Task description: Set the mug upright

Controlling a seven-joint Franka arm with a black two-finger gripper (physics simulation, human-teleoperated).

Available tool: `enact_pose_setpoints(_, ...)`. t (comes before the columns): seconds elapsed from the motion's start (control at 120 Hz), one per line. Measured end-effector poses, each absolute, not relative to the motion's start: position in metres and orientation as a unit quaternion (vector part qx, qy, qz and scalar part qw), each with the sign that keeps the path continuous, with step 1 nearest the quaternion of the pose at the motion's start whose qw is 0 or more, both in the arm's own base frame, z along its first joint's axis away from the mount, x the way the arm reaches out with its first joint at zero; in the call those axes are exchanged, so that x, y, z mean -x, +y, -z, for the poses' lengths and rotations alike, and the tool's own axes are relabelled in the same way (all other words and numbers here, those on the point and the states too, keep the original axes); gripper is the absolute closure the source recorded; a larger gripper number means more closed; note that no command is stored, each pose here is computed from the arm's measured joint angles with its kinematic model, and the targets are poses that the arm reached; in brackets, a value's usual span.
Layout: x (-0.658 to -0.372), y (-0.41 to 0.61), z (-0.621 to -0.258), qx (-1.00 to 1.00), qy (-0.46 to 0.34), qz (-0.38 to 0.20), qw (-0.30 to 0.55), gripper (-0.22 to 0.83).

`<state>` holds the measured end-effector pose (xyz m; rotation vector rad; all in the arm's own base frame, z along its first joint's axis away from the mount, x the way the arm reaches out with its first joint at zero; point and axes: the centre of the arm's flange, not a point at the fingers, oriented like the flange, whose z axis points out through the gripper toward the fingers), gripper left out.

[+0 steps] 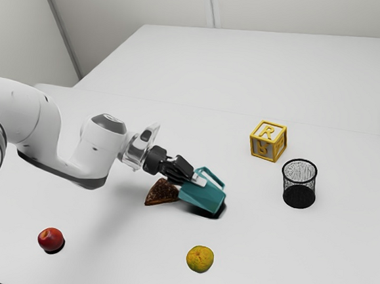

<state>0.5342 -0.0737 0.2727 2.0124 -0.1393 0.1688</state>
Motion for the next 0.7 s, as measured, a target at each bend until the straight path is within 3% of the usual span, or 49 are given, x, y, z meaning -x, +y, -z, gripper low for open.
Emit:
enact_pose_setpoints(0.167,-0.537,-0.080,-0.292,-0.838,-0.072,-0.087,0.533,0.76)
enact_pose_setpoints(0.367,-0.563,-0.096,-0.375,-0.845,-0.160,-0.126,0.495,0.77)
enact_pose_setpoints(0.517,-0.609,-0.077,-0.429,-0.887,-0.265,-0.129,0.355,0.77)
enact_pose_setpoints(0.7,-0.632,-0.015,-0.409,-0.945,-0.277,-0.058,0.162,0.77)
